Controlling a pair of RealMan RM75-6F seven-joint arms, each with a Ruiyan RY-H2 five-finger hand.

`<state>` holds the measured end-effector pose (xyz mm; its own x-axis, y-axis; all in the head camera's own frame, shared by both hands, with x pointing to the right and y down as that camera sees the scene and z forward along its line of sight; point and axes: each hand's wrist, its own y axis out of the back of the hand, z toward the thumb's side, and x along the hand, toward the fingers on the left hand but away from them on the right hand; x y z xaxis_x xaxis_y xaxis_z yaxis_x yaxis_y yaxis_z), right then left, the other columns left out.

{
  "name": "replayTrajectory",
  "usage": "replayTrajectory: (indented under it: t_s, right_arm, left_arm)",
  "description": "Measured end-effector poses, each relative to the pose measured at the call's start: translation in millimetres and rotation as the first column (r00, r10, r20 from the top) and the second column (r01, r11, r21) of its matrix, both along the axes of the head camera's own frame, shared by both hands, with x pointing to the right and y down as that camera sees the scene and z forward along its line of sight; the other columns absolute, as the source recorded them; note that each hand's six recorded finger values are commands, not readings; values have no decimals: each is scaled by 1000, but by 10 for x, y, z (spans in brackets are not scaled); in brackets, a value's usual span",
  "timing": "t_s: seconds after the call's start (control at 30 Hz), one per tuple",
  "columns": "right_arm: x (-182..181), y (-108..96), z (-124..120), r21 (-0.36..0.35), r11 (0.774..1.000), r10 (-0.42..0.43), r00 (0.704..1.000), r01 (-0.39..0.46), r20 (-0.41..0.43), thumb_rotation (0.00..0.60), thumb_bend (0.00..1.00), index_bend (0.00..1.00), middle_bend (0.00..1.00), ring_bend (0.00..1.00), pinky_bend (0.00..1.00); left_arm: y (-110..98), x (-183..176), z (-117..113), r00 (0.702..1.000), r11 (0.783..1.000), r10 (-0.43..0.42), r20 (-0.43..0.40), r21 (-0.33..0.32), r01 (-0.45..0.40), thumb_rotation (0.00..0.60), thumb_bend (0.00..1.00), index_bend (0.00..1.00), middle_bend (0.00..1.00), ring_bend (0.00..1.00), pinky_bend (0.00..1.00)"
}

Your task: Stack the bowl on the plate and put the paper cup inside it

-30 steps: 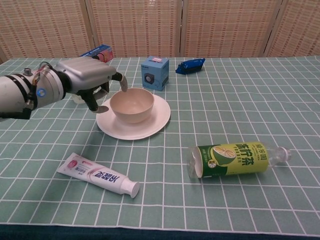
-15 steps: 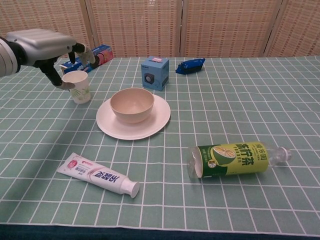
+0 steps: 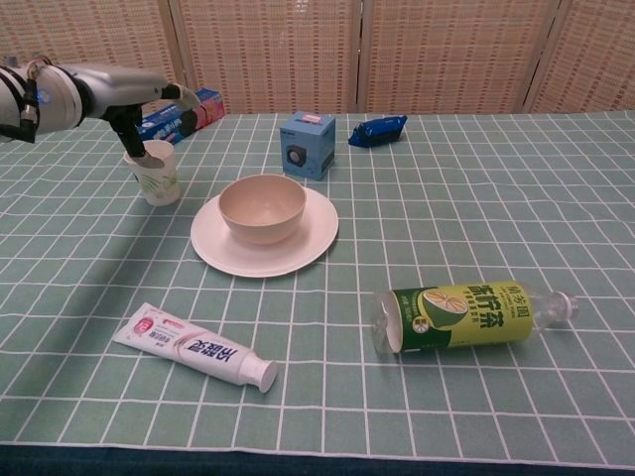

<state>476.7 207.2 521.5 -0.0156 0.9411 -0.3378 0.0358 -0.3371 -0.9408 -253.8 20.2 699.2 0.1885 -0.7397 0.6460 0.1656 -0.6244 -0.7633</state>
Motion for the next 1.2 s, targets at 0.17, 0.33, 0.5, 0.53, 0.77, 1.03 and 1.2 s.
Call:
replayTrajectory:
  t_s: [0.17, 0.33, 0.5, 0.53, 0.77, 1.03, 1.2]
  right_arm:
    - [5, -3, -12, 2, 1000, 1, 1000, -1, -7, 600, 39, 192, 391, 358, 551]
    - [-7, -15, -19, 3, 1000, 0, 1000, 0, -12, 600, 39, 192, 391, 358, 551]
    - [-8, -13, -17, -2, 1000, 3, 1000, -3, -19, 600, 39, 192, 391, 358, 551]
    - [-4, -11, -17, -2, 1000, 5, 1000, -5, -21, 600, 39, 192, 391, 358, 551]
    - [5, -17, -13, -7, 1000, 8, 1000, -8, -30, 600, 39, 192, 391, 358, 551]
    - [-3, -26, 4, -13, 1000, 8, 999, -9, -33, 600, 39, 192, 391, 358, 551]
    - [0, -28, 10, -15, 1000, 10, 999, -10, -33, 600, 40, 192, 391, 358, 551]
  left_arm:
    - [-80, 26, 121, 1000, 999, -13, 23, -40, 14, 600, 251, 81, 12, 21, 281]
    - [-148, -10, 231, 997, 997, -25, 67, -73, 30, 600, 251, 81, 1, 3, 267]
    - [-176, -52, 326, 994, 993, -35, 101, -105, 46, 600, 251, 96, 1, 0, 219]
    - [-179, -56, 349, 994, 992, -38, 107, -113, 50, 600, 251, 99, 1, 0, 205]
    - [-218, -85, 440, 988, 993, -21, 156, -116, 39, 600, 251, 127, 1, 0, 193]
    - [-260, -126, 505, 984, 992, -30, 173, -119, 51, 600, 251, 188, 3, 25, 196]
    - [-246, -136, 556, 985, 991, -41, 168, -121, 62, 600, 251, 264, 86, 142, 332]
